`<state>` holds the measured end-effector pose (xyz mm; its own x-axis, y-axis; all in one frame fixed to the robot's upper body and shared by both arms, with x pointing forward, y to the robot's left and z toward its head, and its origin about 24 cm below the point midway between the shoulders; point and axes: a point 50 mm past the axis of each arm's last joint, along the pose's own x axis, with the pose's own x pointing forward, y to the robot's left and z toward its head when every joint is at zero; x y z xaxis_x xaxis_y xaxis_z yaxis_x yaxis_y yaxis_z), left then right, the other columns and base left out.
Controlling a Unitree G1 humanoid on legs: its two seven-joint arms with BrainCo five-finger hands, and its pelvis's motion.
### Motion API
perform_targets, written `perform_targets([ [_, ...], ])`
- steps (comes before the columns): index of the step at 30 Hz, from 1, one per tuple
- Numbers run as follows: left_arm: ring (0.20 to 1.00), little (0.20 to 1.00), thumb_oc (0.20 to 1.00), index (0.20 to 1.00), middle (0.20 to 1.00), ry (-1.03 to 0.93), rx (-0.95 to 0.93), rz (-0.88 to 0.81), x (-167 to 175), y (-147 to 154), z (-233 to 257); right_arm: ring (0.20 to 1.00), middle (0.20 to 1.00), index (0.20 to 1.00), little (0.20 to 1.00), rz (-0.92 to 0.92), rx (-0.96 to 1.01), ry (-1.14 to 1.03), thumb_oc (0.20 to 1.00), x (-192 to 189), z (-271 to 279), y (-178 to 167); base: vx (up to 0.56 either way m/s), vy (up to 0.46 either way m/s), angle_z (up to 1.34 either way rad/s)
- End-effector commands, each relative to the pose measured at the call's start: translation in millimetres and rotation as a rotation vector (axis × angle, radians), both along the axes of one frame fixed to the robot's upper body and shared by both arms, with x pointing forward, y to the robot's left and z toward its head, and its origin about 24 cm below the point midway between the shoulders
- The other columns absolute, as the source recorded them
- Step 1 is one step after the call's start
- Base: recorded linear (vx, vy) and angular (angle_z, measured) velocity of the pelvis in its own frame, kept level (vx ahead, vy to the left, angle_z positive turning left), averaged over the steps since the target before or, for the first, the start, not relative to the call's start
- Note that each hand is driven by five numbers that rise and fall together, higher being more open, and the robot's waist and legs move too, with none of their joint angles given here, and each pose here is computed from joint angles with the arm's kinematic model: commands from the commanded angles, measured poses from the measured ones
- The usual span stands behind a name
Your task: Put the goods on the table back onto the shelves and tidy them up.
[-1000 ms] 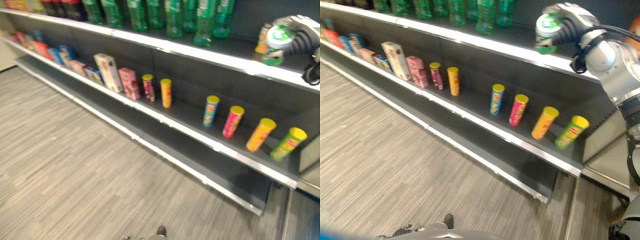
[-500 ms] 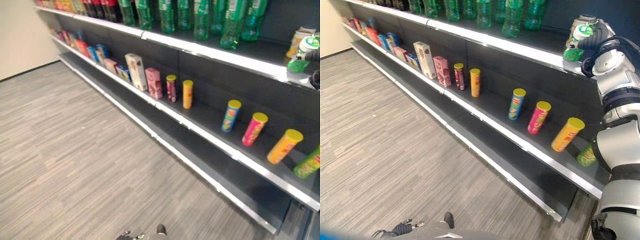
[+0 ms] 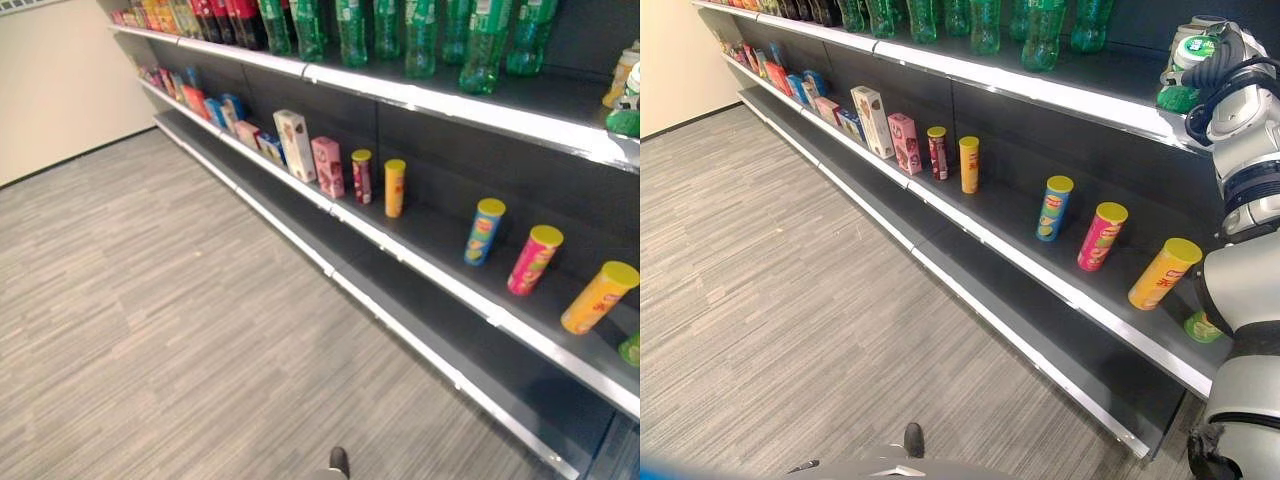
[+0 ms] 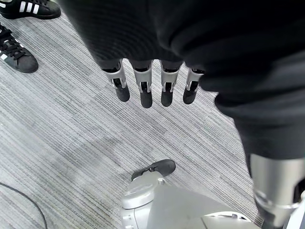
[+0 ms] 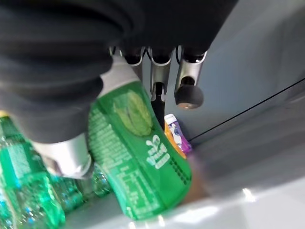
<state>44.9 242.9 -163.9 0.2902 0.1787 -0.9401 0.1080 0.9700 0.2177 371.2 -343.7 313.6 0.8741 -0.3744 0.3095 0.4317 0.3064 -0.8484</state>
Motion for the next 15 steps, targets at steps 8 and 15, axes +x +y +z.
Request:
perform_targets([
  [8,1.000,1.000,1.000,1.000,1.000,-0.076,0.030,-0.065,28,8,7,0.200,0.200,0.200,0.200,-0.024,-0.084,-0.106,0.200,-10,42,2,0.03,-0.002,0.08],
  [15,1.000,1.000,1.000,1.000,1.000,-0.067,0.025,-0.073,26,7,6,0.200,0.200,0.200,0.200,-0.004,-0.084,-0.085,0.200,-5,35,6,0.02,-0.008,0.09],
])
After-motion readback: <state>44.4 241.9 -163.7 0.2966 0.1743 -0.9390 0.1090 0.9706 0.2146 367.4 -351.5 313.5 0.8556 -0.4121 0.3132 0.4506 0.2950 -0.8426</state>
